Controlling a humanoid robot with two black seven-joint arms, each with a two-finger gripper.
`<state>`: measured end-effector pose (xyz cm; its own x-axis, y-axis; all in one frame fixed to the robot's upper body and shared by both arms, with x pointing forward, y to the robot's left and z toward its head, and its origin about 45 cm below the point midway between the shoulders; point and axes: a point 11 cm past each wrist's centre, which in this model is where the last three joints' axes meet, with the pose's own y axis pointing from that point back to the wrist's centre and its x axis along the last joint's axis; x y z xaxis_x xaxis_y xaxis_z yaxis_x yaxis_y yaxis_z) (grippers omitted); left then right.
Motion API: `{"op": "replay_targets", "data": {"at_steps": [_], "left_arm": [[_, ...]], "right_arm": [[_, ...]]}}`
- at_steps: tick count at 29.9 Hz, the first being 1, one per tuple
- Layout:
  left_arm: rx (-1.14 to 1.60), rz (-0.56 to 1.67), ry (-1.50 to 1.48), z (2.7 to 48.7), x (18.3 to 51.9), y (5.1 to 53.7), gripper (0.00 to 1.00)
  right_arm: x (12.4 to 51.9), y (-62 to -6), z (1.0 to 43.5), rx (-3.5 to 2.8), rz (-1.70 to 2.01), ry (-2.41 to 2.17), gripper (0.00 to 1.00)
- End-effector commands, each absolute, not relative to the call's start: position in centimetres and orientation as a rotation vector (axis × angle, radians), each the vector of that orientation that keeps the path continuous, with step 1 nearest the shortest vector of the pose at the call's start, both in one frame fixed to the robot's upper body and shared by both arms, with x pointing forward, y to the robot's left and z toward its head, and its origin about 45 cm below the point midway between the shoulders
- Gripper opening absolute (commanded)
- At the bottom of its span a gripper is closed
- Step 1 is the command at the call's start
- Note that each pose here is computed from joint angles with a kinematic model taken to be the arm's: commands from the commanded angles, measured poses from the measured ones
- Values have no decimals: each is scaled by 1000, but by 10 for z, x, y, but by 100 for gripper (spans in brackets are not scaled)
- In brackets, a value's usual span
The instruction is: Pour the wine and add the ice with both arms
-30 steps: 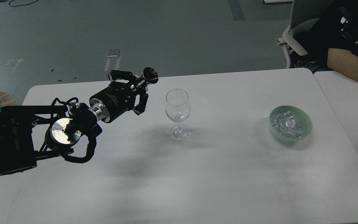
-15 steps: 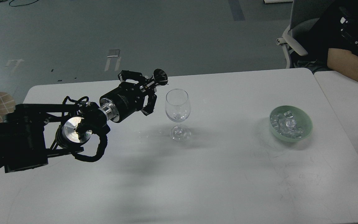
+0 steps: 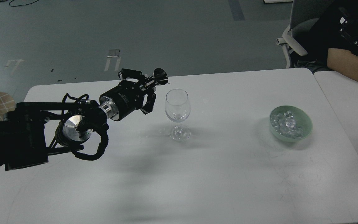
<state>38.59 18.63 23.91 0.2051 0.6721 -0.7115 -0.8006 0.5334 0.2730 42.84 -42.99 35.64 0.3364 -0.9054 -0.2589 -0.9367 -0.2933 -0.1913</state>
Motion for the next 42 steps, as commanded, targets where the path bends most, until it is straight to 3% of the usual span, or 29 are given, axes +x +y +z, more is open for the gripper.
{"op": "replay_targets", "data": {"at_steps": [1,42], "left_arm": [[-167,1032,889,240,386,186,16],[-12,1011,675,243,387,178,16]], "right_arm": [[428,-431,358,-2295,142,1643,100],[428,-431,358,-2292,140,1642,100]]}}
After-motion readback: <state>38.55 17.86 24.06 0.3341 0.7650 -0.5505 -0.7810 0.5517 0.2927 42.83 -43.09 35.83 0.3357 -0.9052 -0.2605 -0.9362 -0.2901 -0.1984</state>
